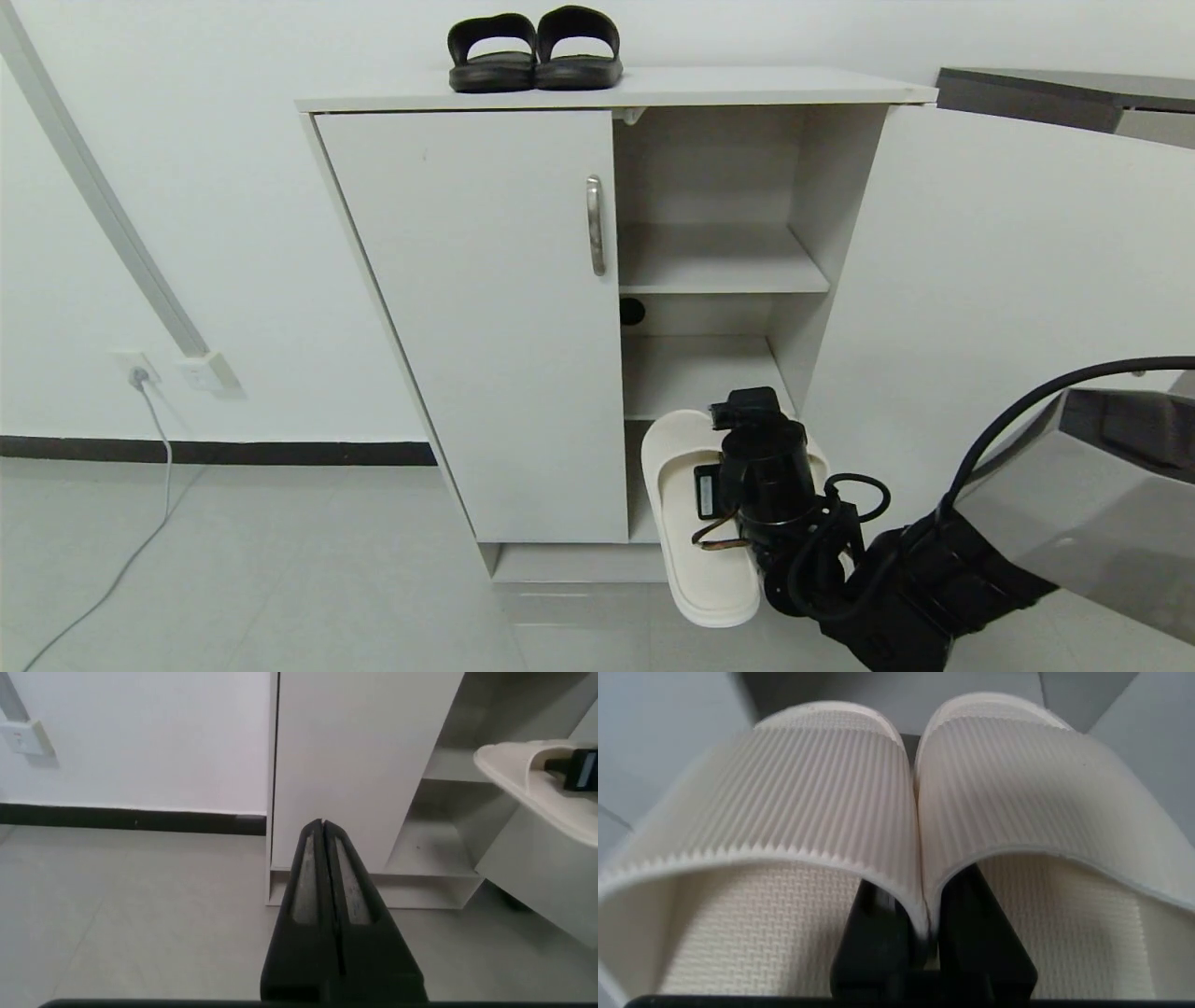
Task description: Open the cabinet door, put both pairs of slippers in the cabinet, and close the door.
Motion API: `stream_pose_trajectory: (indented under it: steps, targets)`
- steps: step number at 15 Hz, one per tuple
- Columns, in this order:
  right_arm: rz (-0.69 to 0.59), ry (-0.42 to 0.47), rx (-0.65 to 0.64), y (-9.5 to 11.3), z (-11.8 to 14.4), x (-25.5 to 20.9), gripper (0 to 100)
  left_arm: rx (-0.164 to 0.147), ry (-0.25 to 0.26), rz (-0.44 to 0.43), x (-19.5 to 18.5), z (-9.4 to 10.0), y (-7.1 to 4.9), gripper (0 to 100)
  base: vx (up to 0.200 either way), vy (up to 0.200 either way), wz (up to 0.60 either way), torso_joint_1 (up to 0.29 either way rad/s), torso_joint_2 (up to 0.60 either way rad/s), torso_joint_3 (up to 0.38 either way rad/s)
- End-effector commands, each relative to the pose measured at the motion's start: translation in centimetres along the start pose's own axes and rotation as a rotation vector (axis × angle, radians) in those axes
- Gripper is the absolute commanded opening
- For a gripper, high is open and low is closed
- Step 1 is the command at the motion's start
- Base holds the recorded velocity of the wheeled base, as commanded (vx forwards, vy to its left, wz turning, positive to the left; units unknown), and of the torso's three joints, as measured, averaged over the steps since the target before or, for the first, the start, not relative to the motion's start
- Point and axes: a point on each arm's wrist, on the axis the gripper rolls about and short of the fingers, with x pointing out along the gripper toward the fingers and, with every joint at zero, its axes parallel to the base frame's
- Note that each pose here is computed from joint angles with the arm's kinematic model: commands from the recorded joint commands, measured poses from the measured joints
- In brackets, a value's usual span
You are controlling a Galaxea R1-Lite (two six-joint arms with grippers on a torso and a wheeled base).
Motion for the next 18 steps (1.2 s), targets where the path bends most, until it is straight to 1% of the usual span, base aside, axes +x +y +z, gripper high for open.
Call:
stream_pose_trajectory:
  steps: [1,7,10,14,17,18]
  targets:
    - [-0.005,0.001,0.001,0.2,-0.3,0.7,0,0.002,0.003,0.001,0.0,0.0,0.0,0,0.000,0.000,0.00,0.000,0.00,0.000]
    - [-0.007,-0.013,0.006,0.2,-0.1,0.8,0,-0.001,0.002,0.003,0.0,0.0,0.0,0,0.000,0.000,0.00,0.000,0.00,0.000]
    - [-0.002,-0.011,0.004,0.4,-0.2,0.8,0,-0.003,0.000,0.027,0.0,0.0,0.1,0,0.000,-0.200,0.00,0.002,0.00,0.004]
    - [-0.004,-0.001,-0.003,0.5,-0.9,1.0,0,-0.003,0.000,0.027,0.0,0.0,0.1,0,0.000,0.000,0.00,0.000,0.00,0.000]
    - [0.015,-0.015,0.008,0.9,-0.8,0.8,0,-0.003,0.002,0.027,0.0,0.0,0.1,0,0.000,0.000,0.00,0.000,0.00,0.000]
    - [0.013,-0.006,0.000,1.0,-1.3,1.0,0,-0.003,0.000,0.027,0.0,0.0,0.1,0,0.000,0.000,0.00,0.000,0.00,0.000]
